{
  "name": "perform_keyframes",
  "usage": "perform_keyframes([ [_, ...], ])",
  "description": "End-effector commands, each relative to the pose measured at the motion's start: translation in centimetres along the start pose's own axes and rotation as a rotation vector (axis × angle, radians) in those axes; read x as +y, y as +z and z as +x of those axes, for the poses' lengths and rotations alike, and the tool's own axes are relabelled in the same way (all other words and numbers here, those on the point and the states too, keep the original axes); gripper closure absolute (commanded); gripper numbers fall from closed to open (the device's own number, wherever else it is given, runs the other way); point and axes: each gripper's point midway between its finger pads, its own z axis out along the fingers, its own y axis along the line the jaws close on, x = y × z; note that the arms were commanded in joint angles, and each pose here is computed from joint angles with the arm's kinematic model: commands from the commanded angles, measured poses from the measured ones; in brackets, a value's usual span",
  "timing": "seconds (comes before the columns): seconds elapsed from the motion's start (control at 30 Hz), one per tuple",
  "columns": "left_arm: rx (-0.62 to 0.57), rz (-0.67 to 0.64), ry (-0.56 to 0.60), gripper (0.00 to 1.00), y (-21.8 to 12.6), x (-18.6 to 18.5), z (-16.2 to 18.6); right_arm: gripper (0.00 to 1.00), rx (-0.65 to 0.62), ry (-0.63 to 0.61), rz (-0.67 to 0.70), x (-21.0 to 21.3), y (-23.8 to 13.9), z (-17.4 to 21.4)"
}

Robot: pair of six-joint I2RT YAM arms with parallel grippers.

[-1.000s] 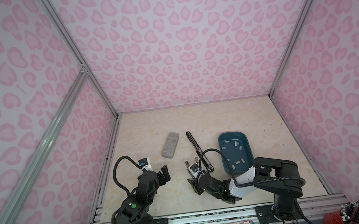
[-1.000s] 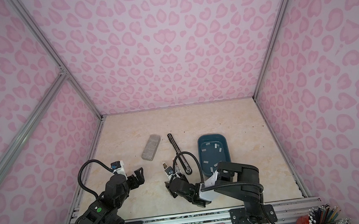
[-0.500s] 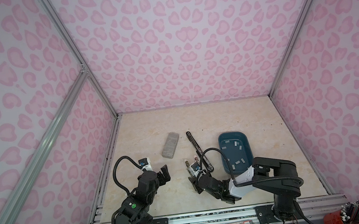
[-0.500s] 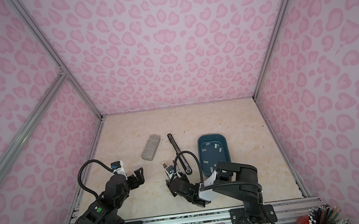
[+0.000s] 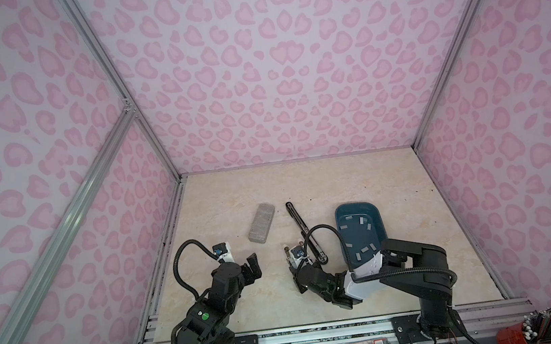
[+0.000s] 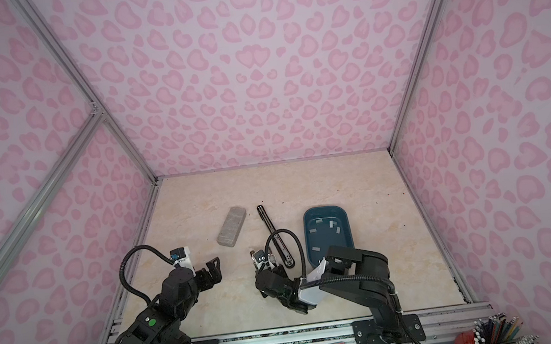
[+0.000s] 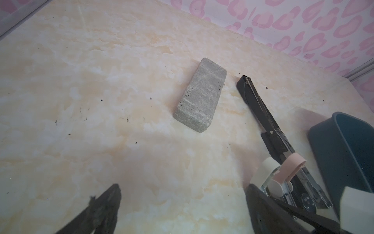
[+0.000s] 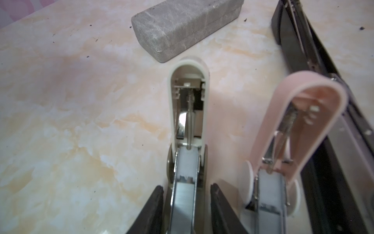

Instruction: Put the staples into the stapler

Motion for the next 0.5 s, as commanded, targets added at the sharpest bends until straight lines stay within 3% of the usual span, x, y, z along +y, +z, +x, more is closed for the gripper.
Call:
perform_keyframes([
  [0.0, -0.021, 0.008, -0.012, 0.02, -0.2, -0.3, -0.8, 0.61, 0.093, -0.026, 0.039, -1.1, 0.2, 2.5],
  [0.47, -0.021, 0.007, -0.011, 0.02, -0.2, -0.3, -0.7, 0.62, 0.13, -0.028, 0.006, -1.1, -0.2, 4.2],
])
